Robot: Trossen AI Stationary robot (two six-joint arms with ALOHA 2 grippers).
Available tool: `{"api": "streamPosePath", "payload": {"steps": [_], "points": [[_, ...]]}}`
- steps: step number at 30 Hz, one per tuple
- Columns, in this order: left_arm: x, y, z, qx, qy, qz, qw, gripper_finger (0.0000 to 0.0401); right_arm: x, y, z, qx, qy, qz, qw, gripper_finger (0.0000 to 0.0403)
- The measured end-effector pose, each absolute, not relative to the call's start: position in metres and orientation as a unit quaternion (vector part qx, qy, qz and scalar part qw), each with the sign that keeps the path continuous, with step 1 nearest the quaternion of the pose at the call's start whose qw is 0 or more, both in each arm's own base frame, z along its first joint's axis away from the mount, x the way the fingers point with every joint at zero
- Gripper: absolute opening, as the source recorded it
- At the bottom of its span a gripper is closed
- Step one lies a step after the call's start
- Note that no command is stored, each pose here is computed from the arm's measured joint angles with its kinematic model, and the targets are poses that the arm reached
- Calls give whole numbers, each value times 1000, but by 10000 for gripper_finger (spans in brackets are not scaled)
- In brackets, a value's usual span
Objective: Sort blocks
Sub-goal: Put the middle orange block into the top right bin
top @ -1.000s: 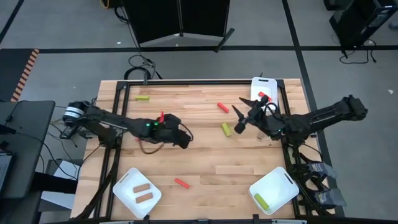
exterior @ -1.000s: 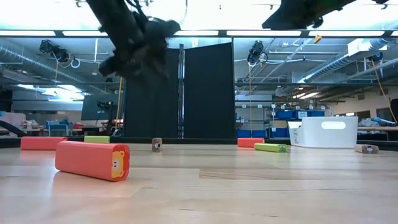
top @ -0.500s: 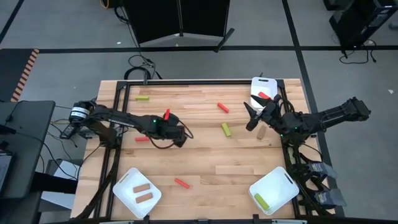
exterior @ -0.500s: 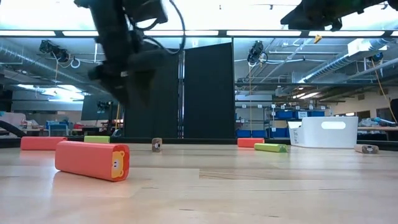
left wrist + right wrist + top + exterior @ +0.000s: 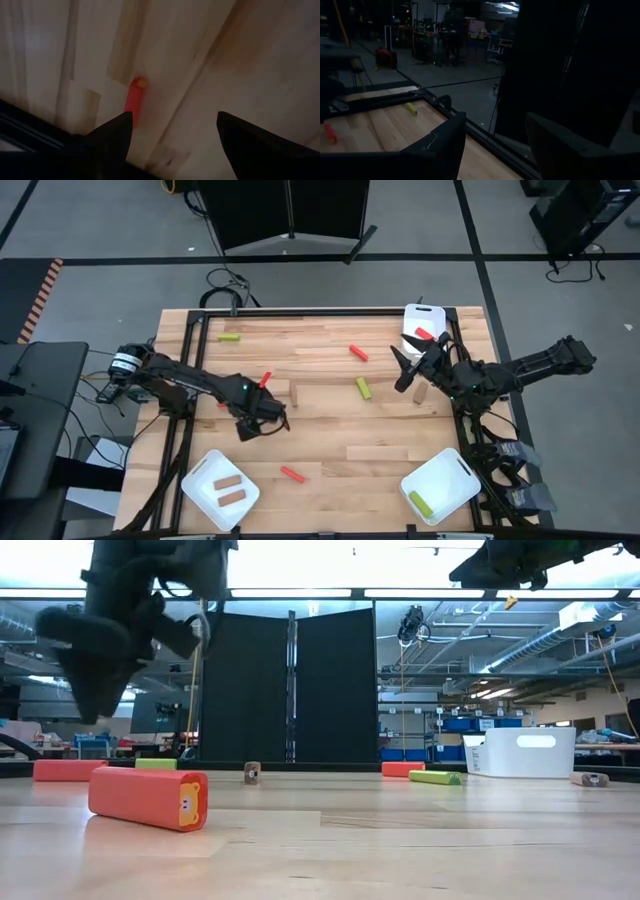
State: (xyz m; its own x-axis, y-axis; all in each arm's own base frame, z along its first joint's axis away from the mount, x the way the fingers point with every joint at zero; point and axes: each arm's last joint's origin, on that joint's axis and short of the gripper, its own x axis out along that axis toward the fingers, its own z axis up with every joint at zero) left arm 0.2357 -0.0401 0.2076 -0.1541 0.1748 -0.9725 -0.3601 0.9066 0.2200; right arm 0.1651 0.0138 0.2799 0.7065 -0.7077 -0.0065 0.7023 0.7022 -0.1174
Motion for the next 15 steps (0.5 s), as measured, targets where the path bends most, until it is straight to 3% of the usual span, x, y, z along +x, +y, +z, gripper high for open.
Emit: {"api": "streamPosePath", "payload": {"steps": [10,15], "points": [[217,-33,184,-19,778,178,603,296,167,15,280,-50,23,-361,931,215],[213,-27,170,-20,776,169,608,296,167,15,280,-48,20,-362,931,210]]}}
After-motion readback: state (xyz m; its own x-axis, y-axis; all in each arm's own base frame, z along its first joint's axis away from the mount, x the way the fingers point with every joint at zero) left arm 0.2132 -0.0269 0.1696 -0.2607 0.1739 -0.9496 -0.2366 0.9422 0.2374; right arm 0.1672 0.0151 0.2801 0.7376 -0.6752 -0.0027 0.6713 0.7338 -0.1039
